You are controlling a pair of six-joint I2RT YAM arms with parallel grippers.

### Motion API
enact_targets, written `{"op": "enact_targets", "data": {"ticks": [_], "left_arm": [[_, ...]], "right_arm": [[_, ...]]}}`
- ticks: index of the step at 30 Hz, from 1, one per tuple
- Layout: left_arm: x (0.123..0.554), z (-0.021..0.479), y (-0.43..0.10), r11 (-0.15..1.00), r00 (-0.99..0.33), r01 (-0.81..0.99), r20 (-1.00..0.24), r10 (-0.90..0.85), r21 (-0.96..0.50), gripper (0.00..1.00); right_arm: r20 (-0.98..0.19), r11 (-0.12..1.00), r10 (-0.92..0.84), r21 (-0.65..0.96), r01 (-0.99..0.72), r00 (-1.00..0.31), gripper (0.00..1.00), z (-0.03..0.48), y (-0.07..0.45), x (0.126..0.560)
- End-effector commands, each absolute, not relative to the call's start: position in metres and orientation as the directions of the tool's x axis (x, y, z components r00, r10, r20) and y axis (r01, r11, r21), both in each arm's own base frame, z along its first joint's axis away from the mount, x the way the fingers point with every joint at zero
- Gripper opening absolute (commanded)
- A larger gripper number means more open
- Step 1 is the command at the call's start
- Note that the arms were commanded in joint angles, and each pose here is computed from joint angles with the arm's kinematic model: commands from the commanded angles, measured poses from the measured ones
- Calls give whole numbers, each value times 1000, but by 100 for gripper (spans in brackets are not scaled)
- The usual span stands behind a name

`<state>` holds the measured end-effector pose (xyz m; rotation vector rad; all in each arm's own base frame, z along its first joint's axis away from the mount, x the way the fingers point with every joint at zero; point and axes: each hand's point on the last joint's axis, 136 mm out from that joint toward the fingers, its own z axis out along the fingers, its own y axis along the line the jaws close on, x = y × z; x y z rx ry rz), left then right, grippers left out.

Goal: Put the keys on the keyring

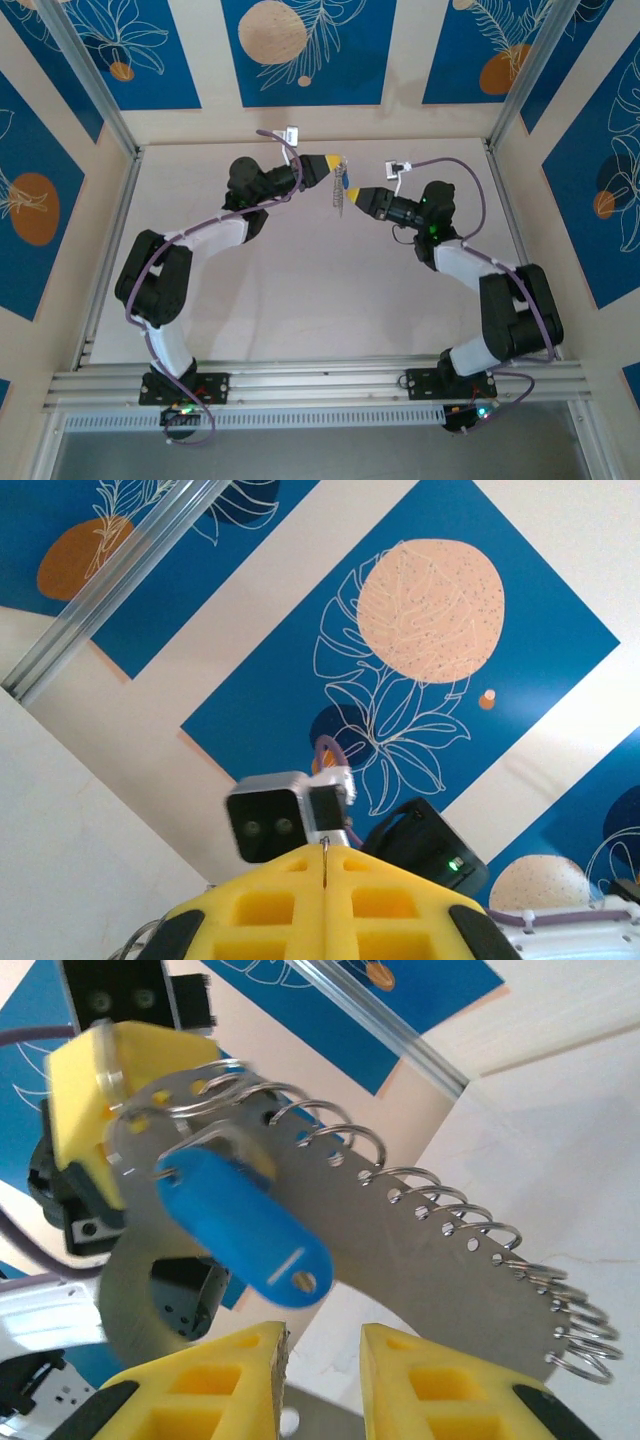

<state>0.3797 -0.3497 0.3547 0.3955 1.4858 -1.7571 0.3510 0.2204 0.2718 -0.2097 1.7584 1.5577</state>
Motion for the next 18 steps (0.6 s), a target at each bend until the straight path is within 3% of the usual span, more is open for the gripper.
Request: {"op": "enact_targets", "data": {"ticks": [1, 4, 8, 13, 18], "left_arm": [[371, 381, -345, -42, -592, 770, -688, -421, -637, 0], [375, 381, -344, -33, -596, 757, -669, -444, -652, 0], [380, 384, -341, -32, -600, 740, -639, -482, -671, 0], [380, 391, -341, -57, -604, 731, -606, -518, -680, 0], [380, 395, -338, -57, -598, 720, -576, -558, -692, 0]], "right_arm": [[-716, 368, 378, 698, -614, -588, 31, 281, 205, 350], [-774, 455, 373, 633, -626, -512, 45, 292, 201, 348], [-835, 569, 350, 550, -612, -425, 55, 303, 199, 350], [-885, 664, 316, 463, -587, -341, 58, 309, 198, 355], [-907, 652, 283, 420, -631, -311, 58, 317, 209, 353]]}}
